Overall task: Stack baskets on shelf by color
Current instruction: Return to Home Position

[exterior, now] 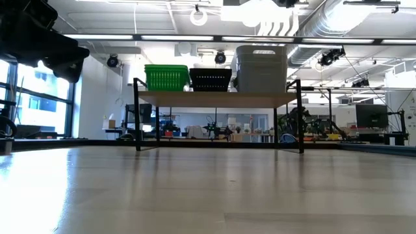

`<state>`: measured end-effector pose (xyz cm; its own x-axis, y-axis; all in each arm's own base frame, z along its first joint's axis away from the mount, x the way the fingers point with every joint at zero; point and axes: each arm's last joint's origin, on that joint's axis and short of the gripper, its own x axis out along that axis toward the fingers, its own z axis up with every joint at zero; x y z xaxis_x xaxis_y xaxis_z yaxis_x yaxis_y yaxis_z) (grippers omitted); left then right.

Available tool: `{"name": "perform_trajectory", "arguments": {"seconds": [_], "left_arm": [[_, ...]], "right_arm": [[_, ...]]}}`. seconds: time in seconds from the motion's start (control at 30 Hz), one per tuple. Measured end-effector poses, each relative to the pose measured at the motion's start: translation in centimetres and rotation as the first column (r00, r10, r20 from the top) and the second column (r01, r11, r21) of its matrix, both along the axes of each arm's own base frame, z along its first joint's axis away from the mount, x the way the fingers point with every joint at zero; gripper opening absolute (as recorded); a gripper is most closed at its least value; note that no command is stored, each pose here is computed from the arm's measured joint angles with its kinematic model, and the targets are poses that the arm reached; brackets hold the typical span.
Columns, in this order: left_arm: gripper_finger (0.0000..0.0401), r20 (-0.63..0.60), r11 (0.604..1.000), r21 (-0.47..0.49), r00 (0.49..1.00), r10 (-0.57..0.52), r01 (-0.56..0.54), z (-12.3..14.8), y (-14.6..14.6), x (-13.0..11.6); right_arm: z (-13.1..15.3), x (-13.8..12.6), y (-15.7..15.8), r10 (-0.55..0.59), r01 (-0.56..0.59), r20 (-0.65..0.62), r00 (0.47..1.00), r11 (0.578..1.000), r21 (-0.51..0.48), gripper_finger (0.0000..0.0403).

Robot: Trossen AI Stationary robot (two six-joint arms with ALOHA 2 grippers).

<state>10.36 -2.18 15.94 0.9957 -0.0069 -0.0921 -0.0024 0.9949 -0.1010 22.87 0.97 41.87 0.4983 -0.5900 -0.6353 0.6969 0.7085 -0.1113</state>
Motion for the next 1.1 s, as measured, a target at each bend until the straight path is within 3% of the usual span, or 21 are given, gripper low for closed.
{"name": "perform_trajectory", "arguments": {"seconds": [0.27,0.43,0.6,0.73,0.87,1.1], "left_arm": [[0.0106,0.0,1.0,0.0,1.0,0.0,0.0,0.0,0.0,0.0],[0.0106,0.0,1.0,0.0,1.0,0.0,0.0,0.0,0.0,0.0],[0.0106,0.0,1.0,0.0,1.0,0.0,0.0,0.0,0.0,0.0],[0.0106,0.0,1.0,0.0,1.0,0.0,0.0,0.0,0.0,0.0],[0.0106,0.0,1.0,0.0,1.0,0.0,0.0,0.0,0.0,0.0],[0.0106,0.0,1.0,0.0,1.0,0.0,0.0,0.0,0.0,0.0]], "right_arm": [[-4.0,-5.6,-0.5,0.05,-0.068,0.204,0.978,0.994,0.081,0.0118],[-7.2,-7.6,-0.5,0.123,-0.161,0.299,0.946,0.981,0.107,0.0118],[-10.1,-8.7,-0.3,0.276,-0.331,0.387,0.88,0.94,0.083,0.0118],[-12.0,-9.4,-0.1,0.407,-0.477,0.475,0.78,0.878,0.031,0.0118],[-14.0,-10.1,0.1,0.471,-0.548,0.535,0.701,0.836,-0.018,0.0118],[-17.3,-11.7,-0.1,0.5,-0.568,0.541,0.676,0.822,-0.05,0.0118]]}}
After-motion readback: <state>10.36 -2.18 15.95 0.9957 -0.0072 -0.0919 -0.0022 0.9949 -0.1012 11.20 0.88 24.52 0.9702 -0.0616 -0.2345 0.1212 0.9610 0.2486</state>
